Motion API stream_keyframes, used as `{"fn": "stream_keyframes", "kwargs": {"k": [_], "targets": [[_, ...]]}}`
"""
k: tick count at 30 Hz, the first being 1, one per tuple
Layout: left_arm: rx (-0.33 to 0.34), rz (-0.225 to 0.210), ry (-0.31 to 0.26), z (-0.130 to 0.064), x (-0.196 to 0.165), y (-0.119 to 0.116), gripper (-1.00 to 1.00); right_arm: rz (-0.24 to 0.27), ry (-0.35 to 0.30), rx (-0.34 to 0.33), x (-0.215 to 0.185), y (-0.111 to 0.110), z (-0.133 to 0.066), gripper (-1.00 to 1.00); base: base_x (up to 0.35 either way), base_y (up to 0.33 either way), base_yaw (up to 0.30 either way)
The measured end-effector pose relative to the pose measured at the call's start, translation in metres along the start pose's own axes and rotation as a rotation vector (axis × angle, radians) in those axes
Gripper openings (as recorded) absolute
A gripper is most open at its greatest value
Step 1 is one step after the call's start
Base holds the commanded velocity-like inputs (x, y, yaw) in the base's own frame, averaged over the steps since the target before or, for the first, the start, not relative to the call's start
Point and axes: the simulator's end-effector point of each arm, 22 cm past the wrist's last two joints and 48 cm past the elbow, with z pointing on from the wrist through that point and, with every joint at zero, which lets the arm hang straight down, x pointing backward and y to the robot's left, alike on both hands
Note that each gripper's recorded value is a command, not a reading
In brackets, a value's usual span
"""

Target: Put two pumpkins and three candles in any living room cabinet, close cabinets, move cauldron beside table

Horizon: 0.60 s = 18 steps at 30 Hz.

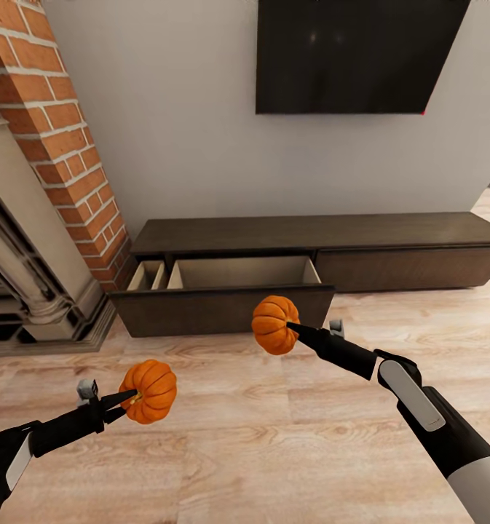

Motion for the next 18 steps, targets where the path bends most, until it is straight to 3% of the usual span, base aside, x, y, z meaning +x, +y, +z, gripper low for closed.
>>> {"fn": "stream_keyframes", "kwargs": {"k": [18], "targets": [[0.0, 0.0, 0.0, -0.005, -0.014, -0.036, -1.0, -0.002, 0.001, 0.002, -0.022, 0.032, -0.001, -1.0, 0.0, 0.0, 0.0]]}}
